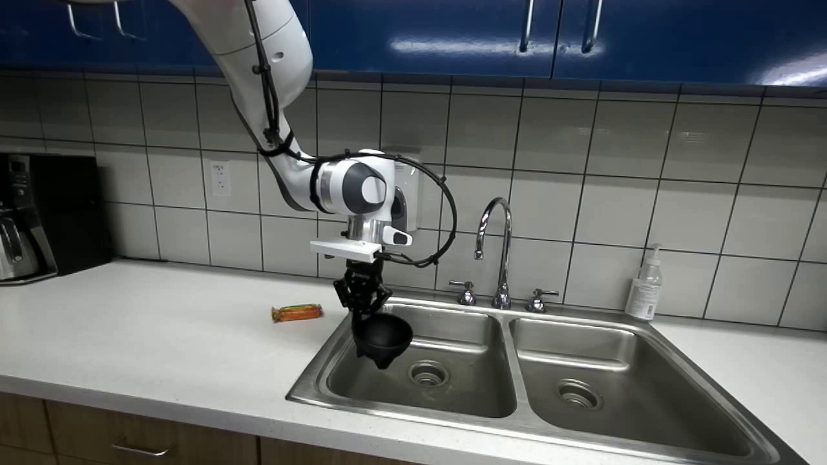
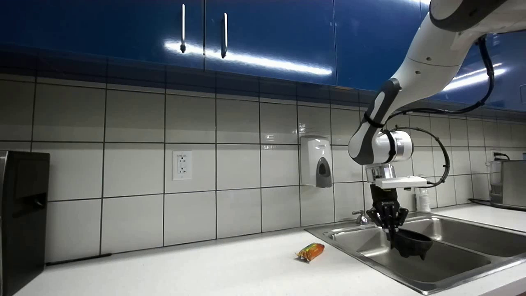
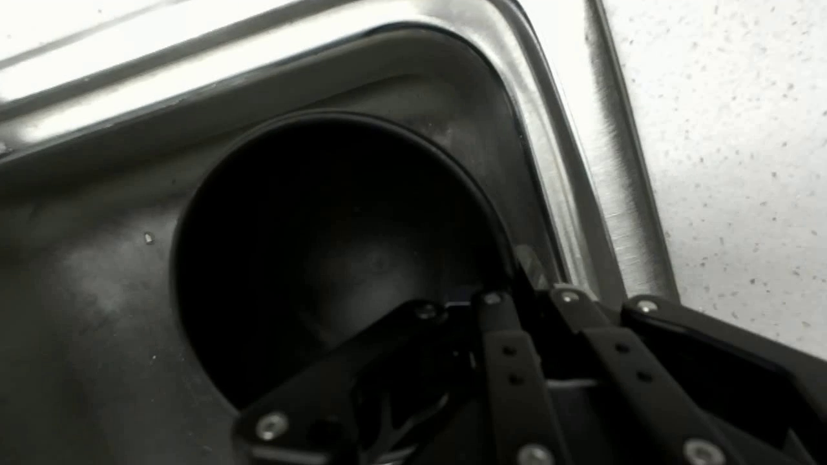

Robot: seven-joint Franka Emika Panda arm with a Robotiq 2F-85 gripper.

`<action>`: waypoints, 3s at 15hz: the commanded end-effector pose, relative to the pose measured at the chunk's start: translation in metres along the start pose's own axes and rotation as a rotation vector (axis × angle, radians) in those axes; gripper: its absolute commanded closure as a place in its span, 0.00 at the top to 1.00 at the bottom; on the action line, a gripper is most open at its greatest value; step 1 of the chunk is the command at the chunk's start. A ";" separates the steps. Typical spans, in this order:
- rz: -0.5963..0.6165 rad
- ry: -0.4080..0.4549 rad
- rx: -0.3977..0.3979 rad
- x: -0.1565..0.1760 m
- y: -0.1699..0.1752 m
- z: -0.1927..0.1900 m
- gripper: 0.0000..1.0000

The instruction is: Pick up the black bowl and put it in the sink

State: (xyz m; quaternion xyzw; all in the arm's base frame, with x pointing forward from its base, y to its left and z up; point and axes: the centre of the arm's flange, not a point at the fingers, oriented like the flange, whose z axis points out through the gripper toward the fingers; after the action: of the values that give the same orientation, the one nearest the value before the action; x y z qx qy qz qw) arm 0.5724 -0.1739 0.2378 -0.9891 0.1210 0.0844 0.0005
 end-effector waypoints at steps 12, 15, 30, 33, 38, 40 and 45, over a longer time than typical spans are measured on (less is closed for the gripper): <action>0.162 -0.057 0.070 0.077 0.047 0.048 0.02; 0.200 -0.081 0.082 0.087 0.054 0.062 0.02; 0.507 -0.153 0.117 0.125 0.068 0.132 0.02; 0.542 -0.168 0.117 0.128 0.071 0.138 0.02; 0.569 -0.190 0.122 0.129 0.077 0.140 0.02; 0.571 -0.204 0.120 0.129 0.078 0.139 0.33; 0.570 -0.210 0.114 0.126 0.078 0.145 0.62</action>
State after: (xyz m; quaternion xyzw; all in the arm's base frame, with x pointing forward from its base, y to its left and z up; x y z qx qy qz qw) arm 0.6423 -0.2713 0.0752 -0.9060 0.3865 0.1688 0.0370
